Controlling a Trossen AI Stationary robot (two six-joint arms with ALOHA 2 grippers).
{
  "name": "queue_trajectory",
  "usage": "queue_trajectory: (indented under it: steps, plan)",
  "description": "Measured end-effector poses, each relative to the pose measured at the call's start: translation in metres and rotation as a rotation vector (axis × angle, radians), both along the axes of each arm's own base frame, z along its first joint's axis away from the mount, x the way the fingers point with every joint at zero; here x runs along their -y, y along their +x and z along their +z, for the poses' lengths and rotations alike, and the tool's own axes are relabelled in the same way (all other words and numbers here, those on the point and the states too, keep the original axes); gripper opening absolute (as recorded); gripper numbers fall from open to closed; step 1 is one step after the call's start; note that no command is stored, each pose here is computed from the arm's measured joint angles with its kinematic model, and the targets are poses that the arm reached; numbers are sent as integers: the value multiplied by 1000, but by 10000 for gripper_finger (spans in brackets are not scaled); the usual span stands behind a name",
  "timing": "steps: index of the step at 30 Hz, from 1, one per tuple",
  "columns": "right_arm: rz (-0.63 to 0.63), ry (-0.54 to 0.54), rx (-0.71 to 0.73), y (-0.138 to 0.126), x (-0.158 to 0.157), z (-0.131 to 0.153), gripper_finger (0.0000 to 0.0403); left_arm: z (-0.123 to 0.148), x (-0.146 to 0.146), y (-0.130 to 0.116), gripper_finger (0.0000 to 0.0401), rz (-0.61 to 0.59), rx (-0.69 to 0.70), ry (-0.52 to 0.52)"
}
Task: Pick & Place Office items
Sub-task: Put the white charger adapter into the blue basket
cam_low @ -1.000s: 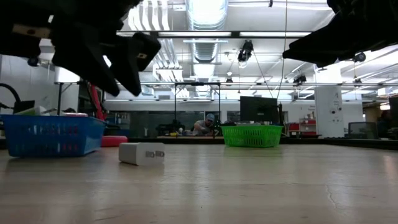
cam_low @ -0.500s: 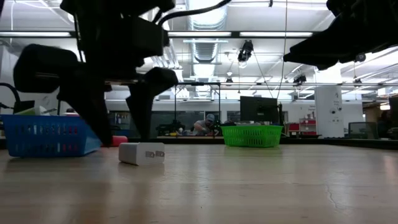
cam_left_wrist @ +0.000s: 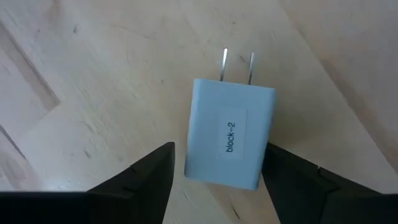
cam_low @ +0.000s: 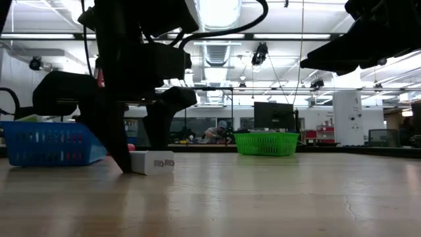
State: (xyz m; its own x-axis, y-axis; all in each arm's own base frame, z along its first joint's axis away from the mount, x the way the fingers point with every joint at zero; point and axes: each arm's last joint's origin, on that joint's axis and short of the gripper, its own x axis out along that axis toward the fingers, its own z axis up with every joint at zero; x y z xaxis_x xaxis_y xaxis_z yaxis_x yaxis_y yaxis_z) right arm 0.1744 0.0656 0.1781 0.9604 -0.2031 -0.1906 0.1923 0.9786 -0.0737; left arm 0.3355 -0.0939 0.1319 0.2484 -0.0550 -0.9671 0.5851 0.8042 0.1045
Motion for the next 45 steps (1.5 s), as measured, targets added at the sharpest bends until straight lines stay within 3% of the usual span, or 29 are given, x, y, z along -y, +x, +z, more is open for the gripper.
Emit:
queue_trajectory:
  steps: [7, 19, 30, 40, 45]
  plan:
    - [0, 3, 1, 0, 0, 0, 231, -5, 0, 1, 157, -19, -22, -15]
    - [-1, 3, 1, 0, 0, 0, 231, -6, 1, 3, 157, -56, 7, -26]
    - [0, 3, 0, 0, 0, 0, 231, 1, 3, 2, 157, -40, 78, -106]
    - [-2, 9, -6, -2, 1, -4, 231, -5, 0, -6, 157, 5, 175, -174]
    - [-4, 14, -7, -2, 1, -5, 231, 4, -3, -13, 157, 18, 279, -211]
